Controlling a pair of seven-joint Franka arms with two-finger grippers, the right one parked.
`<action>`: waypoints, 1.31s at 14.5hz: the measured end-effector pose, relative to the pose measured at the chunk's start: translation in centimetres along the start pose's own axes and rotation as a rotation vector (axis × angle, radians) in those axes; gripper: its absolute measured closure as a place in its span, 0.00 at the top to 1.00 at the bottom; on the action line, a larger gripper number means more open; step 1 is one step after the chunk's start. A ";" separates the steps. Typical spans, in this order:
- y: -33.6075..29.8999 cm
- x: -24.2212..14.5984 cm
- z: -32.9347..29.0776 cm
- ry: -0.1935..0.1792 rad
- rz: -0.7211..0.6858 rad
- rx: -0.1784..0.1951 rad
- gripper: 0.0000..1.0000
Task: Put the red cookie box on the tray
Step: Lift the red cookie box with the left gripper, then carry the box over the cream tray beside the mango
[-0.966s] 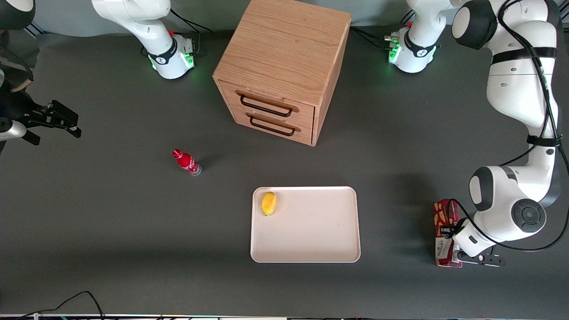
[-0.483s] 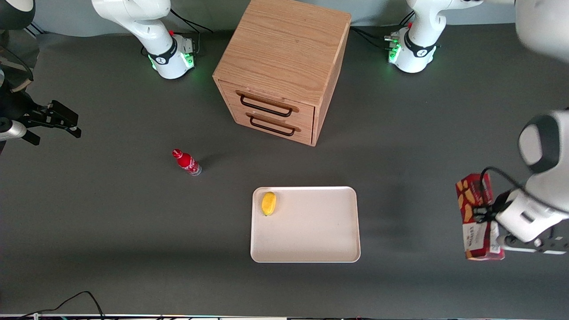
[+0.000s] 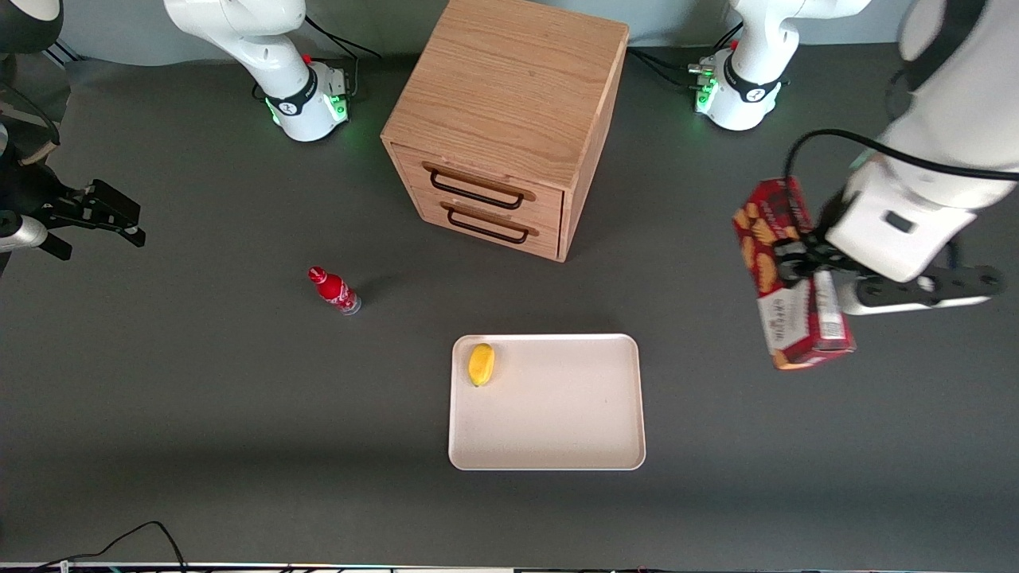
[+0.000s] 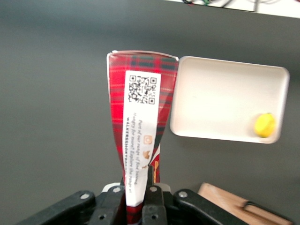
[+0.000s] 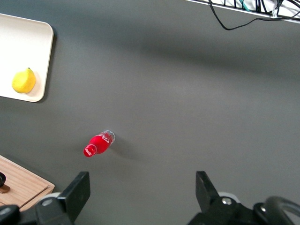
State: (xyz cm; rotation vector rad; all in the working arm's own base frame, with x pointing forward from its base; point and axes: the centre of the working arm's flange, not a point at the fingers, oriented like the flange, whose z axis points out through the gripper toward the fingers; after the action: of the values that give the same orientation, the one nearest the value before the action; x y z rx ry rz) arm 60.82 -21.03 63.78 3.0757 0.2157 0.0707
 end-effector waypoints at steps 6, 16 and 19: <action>9.3 3.6 14.2 0.008 -0.031 -0.111 0.11; 14.7 4.2 38.3 0.043 0.079 -0.050 0.11; 14.4 4.3 41.1 0.059 0.102 -0.024 0.11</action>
State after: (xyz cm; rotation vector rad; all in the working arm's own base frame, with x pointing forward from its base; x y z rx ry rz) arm 69.06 -36.89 23.80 3.0620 0.0596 0.1681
